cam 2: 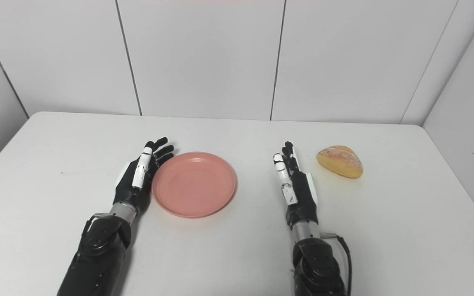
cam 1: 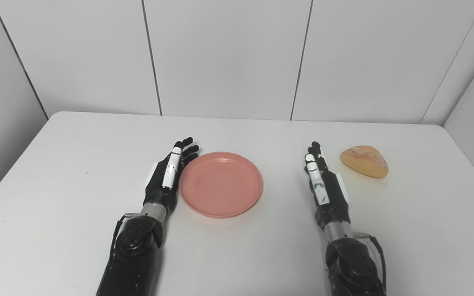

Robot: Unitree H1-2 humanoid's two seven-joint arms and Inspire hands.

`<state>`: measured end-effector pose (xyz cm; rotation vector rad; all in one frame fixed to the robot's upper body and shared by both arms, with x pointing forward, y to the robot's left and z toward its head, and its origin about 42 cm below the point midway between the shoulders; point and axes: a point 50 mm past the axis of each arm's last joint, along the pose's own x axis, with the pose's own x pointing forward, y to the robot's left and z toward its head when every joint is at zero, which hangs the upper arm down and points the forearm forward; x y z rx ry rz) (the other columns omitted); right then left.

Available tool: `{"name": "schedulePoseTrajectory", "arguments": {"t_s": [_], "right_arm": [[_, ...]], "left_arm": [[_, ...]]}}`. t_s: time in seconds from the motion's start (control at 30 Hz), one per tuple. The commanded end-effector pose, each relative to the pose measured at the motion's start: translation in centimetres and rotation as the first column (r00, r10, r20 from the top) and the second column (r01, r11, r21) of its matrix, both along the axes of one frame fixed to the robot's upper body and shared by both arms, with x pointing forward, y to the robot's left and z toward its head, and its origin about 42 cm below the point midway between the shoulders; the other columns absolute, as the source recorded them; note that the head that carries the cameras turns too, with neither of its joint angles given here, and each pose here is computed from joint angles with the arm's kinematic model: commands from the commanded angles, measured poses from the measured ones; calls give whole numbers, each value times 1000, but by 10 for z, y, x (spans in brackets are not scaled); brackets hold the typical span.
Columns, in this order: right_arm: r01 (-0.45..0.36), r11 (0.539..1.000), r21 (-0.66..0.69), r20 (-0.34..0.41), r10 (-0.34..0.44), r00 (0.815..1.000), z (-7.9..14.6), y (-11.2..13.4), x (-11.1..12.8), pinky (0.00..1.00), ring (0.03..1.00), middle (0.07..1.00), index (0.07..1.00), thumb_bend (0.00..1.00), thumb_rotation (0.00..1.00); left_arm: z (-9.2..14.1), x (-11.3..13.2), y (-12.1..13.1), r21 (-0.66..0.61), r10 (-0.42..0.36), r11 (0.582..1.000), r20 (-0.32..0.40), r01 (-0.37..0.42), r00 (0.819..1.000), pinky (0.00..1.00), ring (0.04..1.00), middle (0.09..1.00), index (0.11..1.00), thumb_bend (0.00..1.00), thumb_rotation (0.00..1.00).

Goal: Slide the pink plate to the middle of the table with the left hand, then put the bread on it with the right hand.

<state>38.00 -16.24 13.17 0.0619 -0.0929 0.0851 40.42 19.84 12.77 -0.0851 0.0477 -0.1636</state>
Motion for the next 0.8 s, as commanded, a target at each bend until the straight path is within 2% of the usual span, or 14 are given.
{"name": "schedulePoseTrajectory", "arguments": {"t_s": [0.0,0.27,0.33,0.43,0.5,0.6,0.77], "right_arm": [[-12,1000,4,119,11,993,26,10,10,1000,1000,1000,1000,589,891],[-12,1000,-8,123,13,992,28,18,9,1000,1000,1000,1000,611,898],[-11,1000,-10,122,12,992,28,19,9,1000,1000,1000,1000,620,896],[-8,1000,-16,122,10,993,28,21,9,1000,1000,1000,1000,628,892],[-9,1000,-20,126,11,992,28,21,9,1000,1000,1000,1000,623,913],[-9,1000,-18,130,11,991,28,21,9,1000,1000,1000,1000,607,890],[-11,999,-30,128,15,992,29,20,9,1000,1000,1000,1000,631,896]], "left_arm": [[0,-2,-16,-4,-68,998,-9,68,998,894,885,875,868,436,1000],[-3,-11,-34,-73,-60,996,-24,58,998,909,893,875,867,444,1000],[-2,-16,-38,-85,-78,994,-34,74,996,931,903,881,872,450,1000],[-3,-22,-44,-90,-101,991,-23,99,995,942,910,885,877,441,1000],[-6,-25,-47,-91,-110,990,-11,108,994,919,902,877,871,440,1000],[-7,-28,-51,-84,-116,990,6,116,993,884,887,870,866,444,1000],[-7,-29,-58,-99,-112,989,27,114,993,898,894,878,871,445,1000]]}}
